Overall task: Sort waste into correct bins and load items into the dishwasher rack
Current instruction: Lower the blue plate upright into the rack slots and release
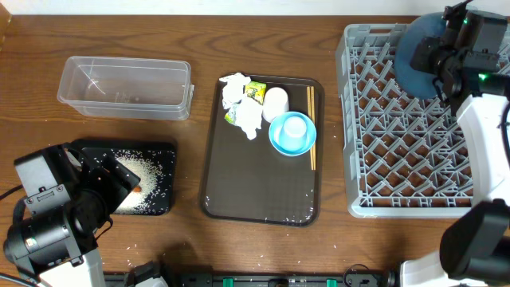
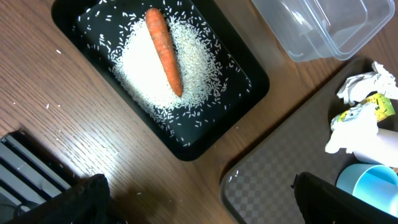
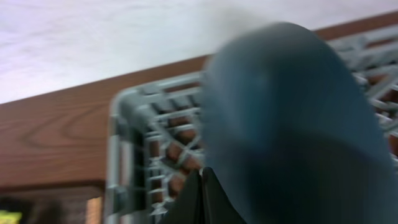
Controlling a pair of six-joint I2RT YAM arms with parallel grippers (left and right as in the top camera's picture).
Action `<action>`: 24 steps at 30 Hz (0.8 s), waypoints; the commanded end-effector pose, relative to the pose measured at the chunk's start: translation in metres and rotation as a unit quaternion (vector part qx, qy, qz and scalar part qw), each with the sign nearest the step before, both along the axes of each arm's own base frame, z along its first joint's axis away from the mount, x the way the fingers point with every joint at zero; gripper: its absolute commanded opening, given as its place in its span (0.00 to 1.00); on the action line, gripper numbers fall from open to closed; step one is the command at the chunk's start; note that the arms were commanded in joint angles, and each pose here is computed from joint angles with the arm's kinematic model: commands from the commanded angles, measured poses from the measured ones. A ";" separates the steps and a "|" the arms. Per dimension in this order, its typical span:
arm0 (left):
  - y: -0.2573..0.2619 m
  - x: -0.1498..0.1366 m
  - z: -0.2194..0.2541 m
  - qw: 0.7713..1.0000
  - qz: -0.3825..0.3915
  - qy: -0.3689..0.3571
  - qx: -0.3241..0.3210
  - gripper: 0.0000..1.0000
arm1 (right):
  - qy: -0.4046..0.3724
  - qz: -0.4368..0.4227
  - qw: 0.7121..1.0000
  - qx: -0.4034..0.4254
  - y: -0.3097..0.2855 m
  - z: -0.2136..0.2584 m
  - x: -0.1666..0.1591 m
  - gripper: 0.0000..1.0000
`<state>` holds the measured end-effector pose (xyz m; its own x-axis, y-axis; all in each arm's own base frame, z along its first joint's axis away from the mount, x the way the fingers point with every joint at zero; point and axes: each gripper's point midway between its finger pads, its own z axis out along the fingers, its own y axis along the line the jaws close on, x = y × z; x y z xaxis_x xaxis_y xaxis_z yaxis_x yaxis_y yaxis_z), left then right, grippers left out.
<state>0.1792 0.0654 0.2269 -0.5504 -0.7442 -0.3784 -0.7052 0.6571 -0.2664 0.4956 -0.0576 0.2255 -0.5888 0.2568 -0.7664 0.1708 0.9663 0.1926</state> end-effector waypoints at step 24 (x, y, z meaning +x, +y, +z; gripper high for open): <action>0.002 -0.002 -0.001 1.000 0.000 0.006 0.006 0.97 | -0.071 -0.059 0.996 0.015 -0.022 0.105 -0.078 0.84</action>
